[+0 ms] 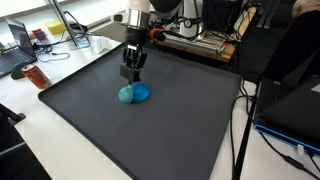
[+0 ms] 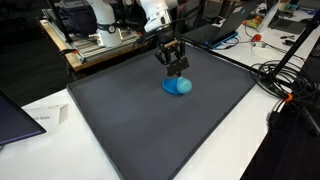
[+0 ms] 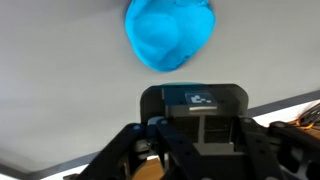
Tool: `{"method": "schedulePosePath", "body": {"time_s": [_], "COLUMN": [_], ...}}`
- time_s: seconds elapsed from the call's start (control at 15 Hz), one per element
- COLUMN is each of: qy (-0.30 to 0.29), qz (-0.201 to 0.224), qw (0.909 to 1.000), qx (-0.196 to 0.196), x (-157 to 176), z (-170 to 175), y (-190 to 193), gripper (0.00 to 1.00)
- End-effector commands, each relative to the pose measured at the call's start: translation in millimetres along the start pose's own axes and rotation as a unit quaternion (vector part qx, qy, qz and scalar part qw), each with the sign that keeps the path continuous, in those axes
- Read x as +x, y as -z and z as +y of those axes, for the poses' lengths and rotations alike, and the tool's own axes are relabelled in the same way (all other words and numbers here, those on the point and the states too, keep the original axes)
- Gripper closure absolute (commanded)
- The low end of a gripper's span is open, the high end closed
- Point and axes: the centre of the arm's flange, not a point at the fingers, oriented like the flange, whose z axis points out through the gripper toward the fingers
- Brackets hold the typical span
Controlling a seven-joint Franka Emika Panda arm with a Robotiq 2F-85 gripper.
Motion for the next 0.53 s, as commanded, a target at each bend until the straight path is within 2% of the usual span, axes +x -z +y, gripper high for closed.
{"method": "schedulePosePath", "body": {"time_s": [0.0,0.2,0.27,0.33,0.47], "qy": [-0.003,-0.006,-0.010,0.001,0.000], "qz": [0.016,0.034,0.032,0.024,0.024], "qw": [0.9996,0.9985,0.9987,0.9992,0.9991], "qx": [-0.021,-0.043,-0.039,-0.033,-0.035], "x": [-3.7,-5.6,-6.1,-3.1,-4.3], "z": [-4.5,-5.0,-5.6,-0.8,-2.1], "y": [3.2,1.5,2.7,0.8,-0.1], "gripper": [0.78,0.78,0.78,0.53,0.53]}}
